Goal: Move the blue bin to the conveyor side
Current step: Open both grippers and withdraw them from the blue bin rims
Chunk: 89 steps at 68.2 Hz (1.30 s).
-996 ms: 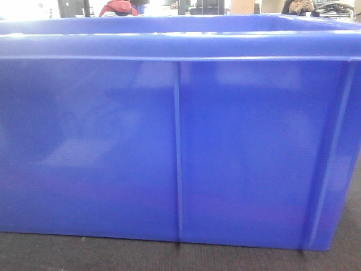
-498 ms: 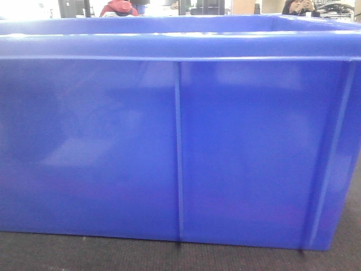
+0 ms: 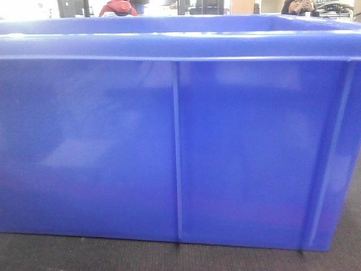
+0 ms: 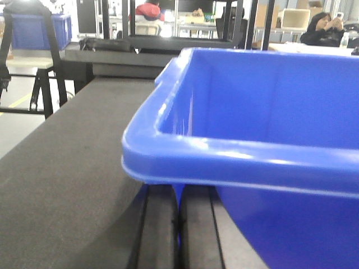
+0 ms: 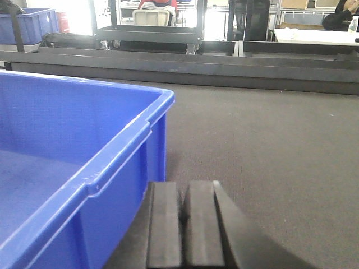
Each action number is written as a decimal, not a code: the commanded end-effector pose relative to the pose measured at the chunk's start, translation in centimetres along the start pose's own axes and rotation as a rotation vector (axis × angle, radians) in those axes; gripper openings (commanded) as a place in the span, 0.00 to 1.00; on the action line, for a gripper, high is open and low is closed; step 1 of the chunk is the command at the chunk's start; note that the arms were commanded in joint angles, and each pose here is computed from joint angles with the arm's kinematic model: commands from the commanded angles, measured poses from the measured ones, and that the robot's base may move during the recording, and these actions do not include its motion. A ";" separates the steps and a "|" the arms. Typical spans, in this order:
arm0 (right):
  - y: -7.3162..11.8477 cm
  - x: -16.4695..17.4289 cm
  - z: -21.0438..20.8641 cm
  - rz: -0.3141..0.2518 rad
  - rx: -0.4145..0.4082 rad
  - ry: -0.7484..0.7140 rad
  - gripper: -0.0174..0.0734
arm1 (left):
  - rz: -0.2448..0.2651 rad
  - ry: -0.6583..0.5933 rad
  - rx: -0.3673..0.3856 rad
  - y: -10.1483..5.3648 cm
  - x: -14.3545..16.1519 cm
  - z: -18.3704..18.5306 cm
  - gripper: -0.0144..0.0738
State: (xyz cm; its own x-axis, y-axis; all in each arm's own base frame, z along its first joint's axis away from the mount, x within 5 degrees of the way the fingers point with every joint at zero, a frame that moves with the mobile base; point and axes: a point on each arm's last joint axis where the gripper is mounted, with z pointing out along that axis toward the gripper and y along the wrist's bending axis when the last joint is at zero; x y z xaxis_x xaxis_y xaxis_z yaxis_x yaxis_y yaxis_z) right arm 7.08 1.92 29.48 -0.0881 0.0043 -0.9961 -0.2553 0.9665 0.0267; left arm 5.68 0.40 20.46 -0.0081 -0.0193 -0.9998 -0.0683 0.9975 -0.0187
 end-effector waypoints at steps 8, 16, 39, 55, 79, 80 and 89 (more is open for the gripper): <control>0.0 -0.1 0.0 -0.015 0.006 -0.023 0.10 | -0.003 -0.039 0.000 0.0 -0.3 0.0 0.16; 0.0 -0.1 0.0 -0.015 0.006 -0.023 0.10 | -0.003 -0.039 0.000 0.0 -0.3 0.0 0.16; 0.0 -0.1 0.0 -0.015 0.006 -0.023 0.10 | -0.003 -0.039 0.000 0.0 -0.3 0.0 0.16; -0.1 -0.1 0.0 -0.023 0.007 -0.023 0.10 | -0.003 -0.039 0.000 0.0 -0.3 0.0 0.16; -1.9 5.3 -0.2 0.075 0.254 -0.040 0.10 | -0.003 -0.039 0.000 0.0 -0.3 0.0 0.16; -1.9 5.6 -0.3 0.074 0.261 -0.051 0.10 | -0.003 -0.039 0.000 0.0 -0.3 0.0 0.16; -1.8 8.5 -1.0 0.070 0.272 -0.085 0.10 | -0.003 -0.039 0.000 0.0 -0.3 0.0 0.16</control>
State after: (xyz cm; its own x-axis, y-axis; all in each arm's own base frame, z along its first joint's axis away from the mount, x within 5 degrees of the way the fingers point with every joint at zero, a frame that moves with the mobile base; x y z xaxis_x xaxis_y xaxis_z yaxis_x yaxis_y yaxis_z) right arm 6.35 0.03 22.10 -0.0752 0.0854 -0.9935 0.0094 0.9963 0.0849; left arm 5.69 0.40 20.45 -0.0025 -0.0189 -0.9998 -0.0679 0.9975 -0.0187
